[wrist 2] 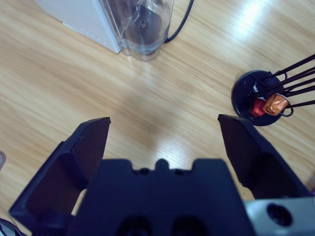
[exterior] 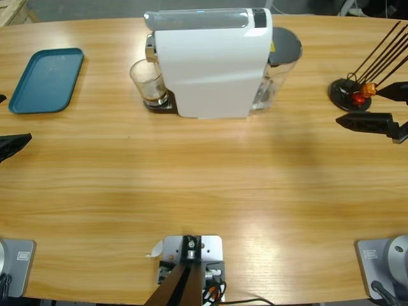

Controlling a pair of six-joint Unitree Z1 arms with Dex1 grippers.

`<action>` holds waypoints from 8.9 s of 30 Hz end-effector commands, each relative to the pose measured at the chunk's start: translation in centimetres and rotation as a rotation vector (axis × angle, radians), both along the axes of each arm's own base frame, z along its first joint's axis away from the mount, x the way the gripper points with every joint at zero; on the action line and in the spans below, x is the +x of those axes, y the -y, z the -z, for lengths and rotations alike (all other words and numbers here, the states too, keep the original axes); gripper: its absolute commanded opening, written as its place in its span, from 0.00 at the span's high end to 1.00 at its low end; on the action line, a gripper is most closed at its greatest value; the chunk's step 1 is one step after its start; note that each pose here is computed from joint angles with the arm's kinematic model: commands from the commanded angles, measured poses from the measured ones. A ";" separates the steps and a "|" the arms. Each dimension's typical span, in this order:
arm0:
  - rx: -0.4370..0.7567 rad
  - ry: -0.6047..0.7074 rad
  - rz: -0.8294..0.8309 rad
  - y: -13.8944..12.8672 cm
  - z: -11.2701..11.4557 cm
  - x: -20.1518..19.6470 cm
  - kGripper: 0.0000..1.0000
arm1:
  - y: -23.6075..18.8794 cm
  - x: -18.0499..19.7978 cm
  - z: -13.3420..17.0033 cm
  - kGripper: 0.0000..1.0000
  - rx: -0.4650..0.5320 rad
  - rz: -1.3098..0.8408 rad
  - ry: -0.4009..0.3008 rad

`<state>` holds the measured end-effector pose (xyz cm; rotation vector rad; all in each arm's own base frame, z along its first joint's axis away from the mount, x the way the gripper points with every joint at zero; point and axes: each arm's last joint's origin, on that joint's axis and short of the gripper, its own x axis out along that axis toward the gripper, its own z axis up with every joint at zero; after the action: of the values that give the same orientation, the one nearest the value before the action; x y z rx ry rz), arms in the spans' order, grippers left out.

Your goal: Pour coffee

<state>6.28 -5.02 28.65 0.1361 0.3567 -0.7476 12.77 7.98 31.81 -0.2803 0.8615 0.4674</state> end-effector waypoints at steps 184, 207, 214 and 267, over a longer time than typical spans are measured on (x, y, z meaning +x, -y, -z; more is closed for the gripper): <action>0.195 -0.076 0.363 10.2 9.7 26.0 1.00 | -0.3 1.1 4.0 0.00 0.013 0.090 0.011; 0.217 -0.137 -0.474 -4.9 5.3 22.3 1.00 | 0.0 0.7 3.9 0.00 0.023 0.091 0.027; 0.246 -0.183 -0.562 -6.8 7.7 24.1 1.00 | -0.1 0.9 4.1 0.00 0.018 0.091 0.020; 0.125 -0.248 -0.519 -5.1 0.9 13.8 0.01 | 0.8 -0.6 3.6 0.00 0.055 0.095 0.080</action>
<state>27.25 1.48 22.87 0.1069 0.6245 -0.1782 13.36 7.98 28.70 -0.2186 0.8029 0.3826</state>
